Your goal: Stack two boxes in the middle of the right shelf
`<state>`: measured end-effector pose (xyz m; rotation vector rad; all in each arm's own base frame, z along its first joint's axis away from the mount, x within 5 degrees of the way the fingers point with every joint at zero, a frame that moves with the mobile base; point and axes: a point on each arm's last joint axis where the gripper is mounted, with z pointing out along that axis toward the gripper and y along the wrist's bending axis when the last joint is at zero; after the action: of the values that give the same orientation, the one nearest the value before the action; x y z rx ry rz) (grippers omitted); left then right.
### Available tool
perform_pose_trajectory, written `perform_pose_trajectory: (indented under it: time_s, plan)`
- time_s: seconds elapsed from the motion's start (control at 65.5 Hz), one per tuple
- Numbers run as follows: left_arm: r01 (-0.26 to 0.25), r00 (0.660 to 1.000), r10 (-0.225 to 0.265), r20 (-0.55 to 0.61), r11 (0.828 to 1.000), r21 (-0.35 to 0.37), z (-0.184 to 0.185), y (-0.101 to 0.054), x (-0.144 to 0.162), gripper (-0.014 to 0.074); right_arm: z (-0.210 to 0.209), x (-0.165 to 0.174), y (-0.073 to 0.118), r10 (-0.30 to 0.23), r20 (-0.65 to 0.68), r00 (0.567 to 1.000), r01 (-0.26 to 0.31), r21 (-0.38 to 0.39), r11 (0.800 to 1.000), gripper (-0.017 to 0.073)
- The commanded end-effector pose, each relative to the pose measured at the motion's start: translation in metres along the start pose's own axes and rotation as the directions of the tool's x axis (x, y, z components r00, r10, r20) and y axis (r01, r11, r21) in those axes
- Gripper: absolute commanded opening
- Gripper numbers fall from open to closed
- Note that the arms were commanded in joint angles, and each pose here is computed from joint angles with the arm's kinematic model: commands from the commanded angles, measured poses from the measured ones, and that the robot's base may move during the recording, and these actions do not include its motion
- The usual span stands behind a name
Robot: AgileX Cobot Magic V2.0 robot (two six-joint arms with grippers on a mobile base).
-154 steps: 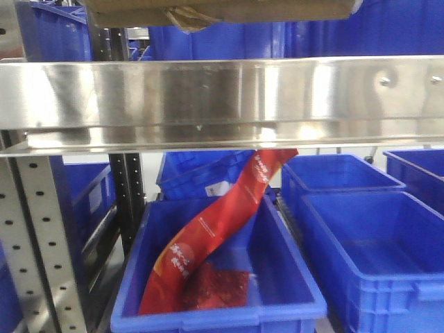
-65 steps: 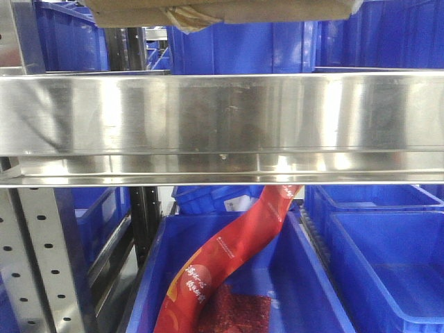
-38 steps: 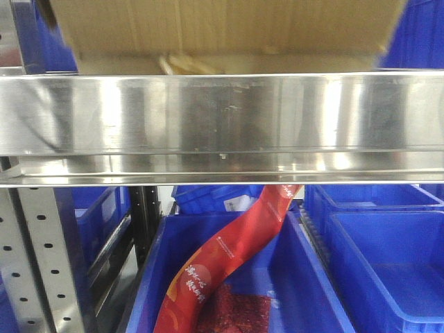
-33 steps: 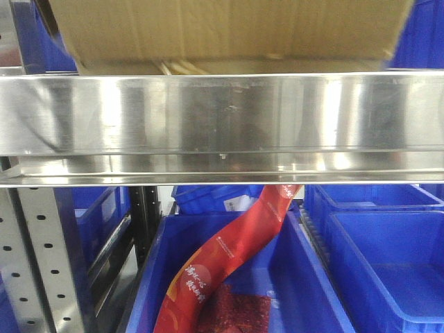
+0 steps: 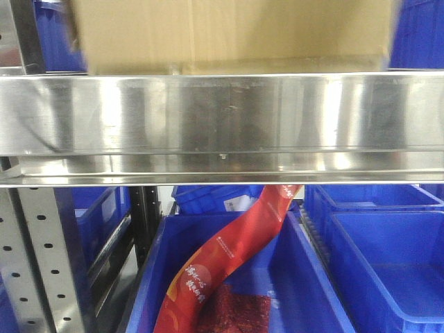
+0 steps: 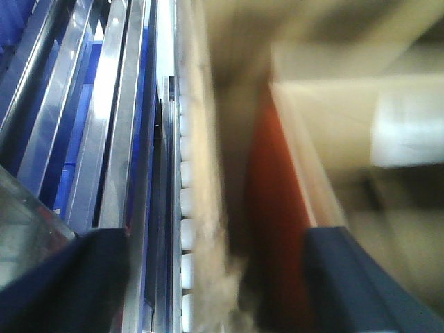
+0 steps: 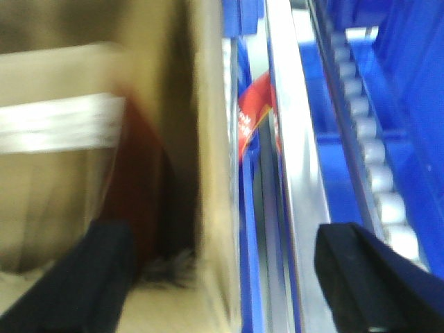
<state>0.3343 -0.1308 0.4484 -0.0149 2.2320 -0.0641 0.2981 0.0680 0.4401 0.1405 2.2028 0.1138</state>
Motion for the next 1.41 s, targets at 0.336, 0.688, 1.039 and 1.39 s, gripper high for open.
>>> perform_pose_trajectory:
  time_s: [0.336, 0.688, 1.039, 1.39]
  plan:
    - [0.026, 0.999, -0.027, 0.024, 0.999, 0.022, -0.028, 0.007, -0.004, -0.0075, -0.011, 0.0, -0.005, -0.001, -0.025, 1.0, 0.001, 0.03, 1.0, -0.0126]
    - [-0.129, 0.99, 0.122, 0.066, 0.984, 0.125, -0.043, -0.011, 0.02, -0.0111, -0.003, 0.025, 0.001, -0.1, 0.016, 0.995, 0.101, -0.112, 0.989, -0.0162]
    - [-0.179, 0.957, 0.103, 0.272, 0.946, 0.272, -0.054, 0.018, 0.105, -0.011, -0.006, 0.1, -0.017, -0.056, 0.337, 0.94, 0.141, -0.234, 0.962, -0.0162]
    - [-0.075, 0.885, -0.036, 0.465, 0.973, 0.217, -0.084, 0.094, 0.198, -0.0091, -0.018, 0.189, -0.046, -0.053, 0.351, 0.935, 0.149, -0.254, 0.956, -0.0162]
